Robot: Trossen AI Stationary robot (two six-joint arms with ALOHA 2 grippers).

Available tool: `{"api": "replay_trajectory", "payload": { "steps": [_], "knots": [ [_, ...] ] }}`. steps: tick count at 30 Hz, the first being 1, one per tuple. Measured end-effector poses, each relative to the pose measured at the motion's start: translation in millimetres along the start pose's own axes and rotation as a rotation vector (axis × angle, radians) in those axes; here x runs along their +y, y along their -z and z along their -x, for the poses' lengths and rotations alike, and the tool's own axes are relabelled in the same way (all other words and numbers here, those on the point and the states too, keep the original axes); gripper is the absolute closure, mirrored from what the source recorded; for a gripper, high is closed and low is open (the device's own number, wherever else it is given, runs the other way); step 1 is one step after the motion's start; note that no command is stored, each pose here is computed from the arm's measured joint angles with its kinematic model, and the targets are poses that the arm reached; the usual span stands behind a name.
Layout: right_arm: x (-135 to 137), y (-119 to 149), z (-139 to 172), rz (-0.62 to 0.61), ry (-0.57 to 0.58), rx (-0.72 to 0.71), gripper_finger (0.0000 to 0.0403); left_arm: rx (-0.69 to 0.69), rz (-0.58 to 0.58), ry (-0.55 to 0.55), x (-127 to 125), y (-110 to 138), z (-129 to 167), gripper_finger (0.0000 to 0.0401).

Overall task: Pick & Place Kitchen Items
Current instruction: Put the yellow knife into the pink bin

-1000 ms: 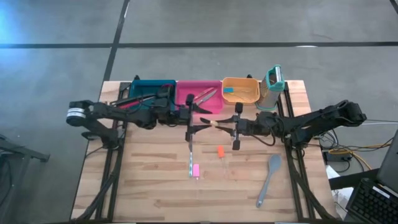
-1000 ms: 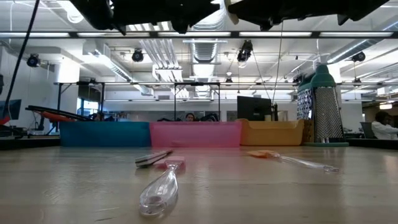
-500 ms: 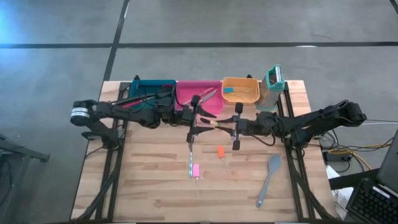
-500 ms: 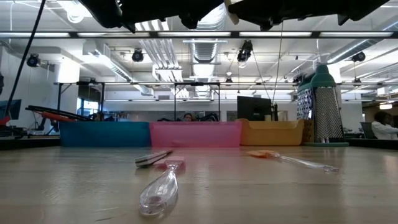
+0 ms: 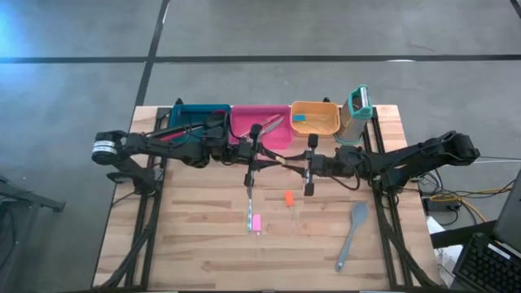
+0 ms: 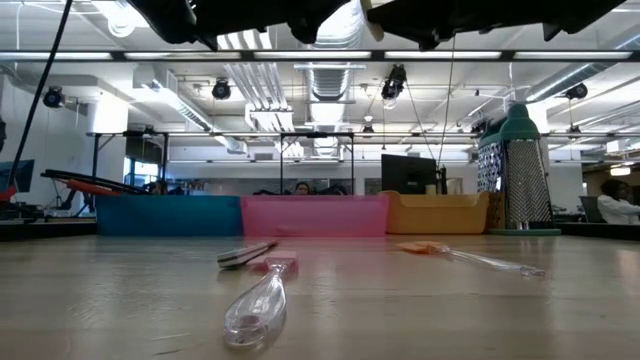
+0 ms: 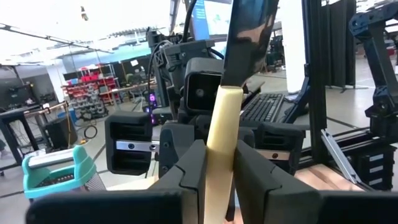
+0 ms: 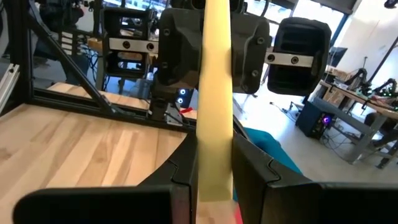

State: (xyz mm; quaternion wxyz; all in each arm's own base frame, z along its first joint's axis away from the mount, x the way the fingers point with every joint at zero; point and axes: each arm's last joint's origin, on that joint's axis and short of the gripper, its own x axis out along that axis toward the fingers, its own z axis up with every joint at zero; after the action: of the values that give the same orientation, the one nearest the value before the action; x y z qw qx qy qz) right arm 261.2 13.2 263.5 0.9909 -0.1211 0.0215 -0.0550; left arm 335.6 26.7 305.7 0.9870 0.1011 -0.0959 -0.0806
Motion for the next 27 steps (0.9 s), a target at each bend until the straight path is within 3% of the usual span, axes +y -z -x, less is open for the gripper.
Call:
{"api": "replay_trajectory", "payload": {
  "steps": [4, 9, 13, 20, 24, 27],
  "knots": [
    [0.7, 2.6, 0.1, -0.027, -0.007, 0.026, 0.0331, 0.022, 0.010, 0.004, -0.4, 2.2, 0.0, 0.0347],
    [0.7, 7.0, 1.3, -0.036, 0.019, 0.084, 0.0249, 0.096, 0.019, -0.002, 1.2, 4.0, 4.3, 0.0347],
    [-1.8, 11.0, 4.7, -0.019, 0.095, 0.157, 0.0206, 0.270, -0.023, -0.136, 12.7, 0.0, 15.8, 0.0347],
    [-4.9, 14.7, 5.2, -0.076, 0.184, 0.198, 0.0186, 0.684, -0.104, -0.456, 64.1, -1.4, 30.6, 0.0347],
    [-6.0, 17.3, 6.8, -0.069, 0.229, 0.234, 0.0185, 0.801, -0.028, -0.553, 103.0, -0.6, 42.3, 0.0347],
    [-7.6, 20.8, 8.7, -0.052, 0.288, 0.281, 0.0184, 0.848, 0.098, -0.588, 130.7, 6.5, 50.8, 0.0347]
  ]
}}
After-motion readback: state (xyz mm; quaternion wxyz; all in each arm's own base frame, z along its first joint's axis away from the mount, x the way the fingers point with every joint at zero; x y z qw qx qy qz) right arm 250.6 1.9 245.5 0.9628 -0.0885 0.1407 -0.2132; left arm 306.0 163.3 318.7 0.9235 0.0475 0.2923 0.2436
